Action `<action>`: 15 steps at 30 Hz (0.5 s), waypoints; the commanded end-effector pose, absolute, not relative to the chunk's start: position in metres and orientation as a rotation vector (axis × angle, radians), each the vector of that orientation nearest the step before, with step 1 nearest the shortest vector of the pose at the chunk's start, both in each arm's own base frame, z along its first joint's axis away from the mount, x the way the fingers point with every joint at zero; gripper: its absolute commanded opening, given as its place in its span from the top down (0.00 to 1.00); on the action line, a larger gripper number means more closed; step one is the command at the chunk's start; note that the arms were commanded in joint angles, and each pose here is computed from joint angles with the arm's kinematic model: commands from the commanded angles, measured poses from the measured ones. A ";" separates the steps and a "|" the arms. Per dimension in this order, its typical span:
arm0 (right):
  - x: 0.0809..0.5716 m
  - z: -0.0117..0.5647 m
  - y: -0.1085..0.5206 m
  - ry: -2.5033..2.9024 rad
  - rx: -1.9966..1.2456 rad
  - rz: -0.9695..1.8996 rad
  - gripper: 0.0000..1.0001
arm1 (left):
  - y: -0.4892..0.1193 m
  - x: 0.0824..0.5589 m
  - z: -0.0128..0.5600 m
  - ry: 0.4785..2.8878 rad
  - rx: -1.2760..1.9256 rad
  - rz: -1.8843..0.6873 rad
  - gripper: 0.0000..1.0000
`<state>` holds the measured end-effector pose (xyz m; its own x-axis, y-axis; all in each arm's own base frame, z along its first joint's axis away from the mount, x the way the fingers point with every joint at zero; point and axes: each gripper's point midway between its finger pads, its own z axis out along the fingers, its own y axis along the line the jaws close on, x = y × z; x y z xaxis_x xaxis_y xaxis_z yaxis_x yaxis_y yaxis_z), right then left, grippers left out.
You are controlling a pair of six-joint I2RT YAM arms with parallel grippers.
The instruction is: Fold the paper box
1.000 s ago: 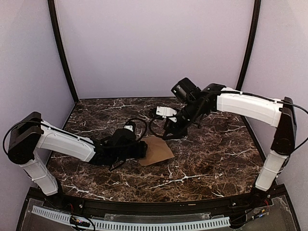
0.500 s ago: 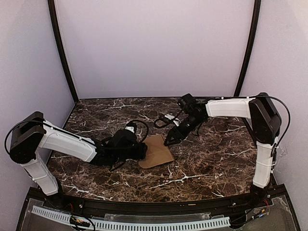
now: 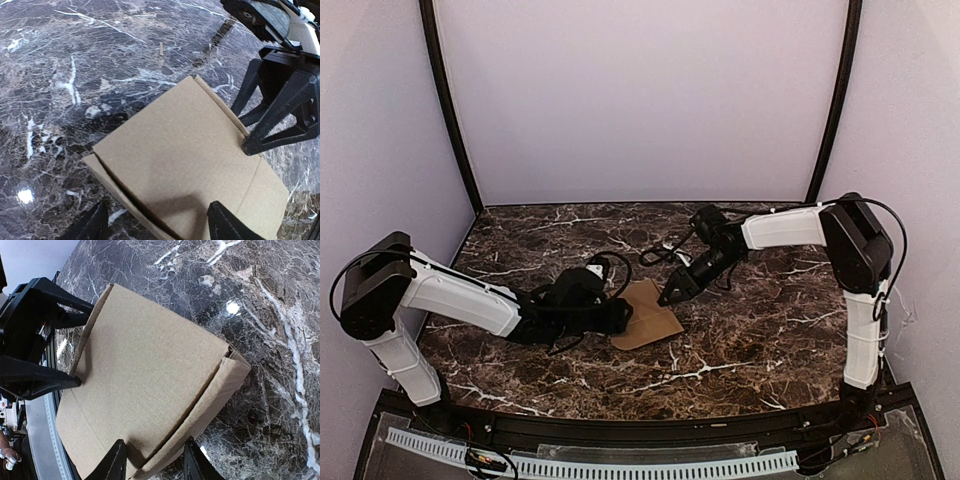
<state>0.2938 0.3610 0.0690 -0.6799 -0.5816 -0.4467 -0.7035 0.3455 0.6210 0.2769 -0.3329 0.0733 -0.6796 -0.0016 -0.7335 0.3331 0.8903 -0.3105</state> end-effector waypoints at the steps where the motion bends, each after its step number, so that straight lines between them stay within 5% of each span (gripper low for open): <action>1: 0.296 0.059 0.358 2.475 -1.152 1.248 0.62 | -0.345 0.259 0.072 2.319 0.205 -0.734 0.34; 15: 0.285 0.097 0.355 2.387 -1.170 1.277 0.47 | -0.349 0.269 0.080 2.274 0.290 -0.692 0.37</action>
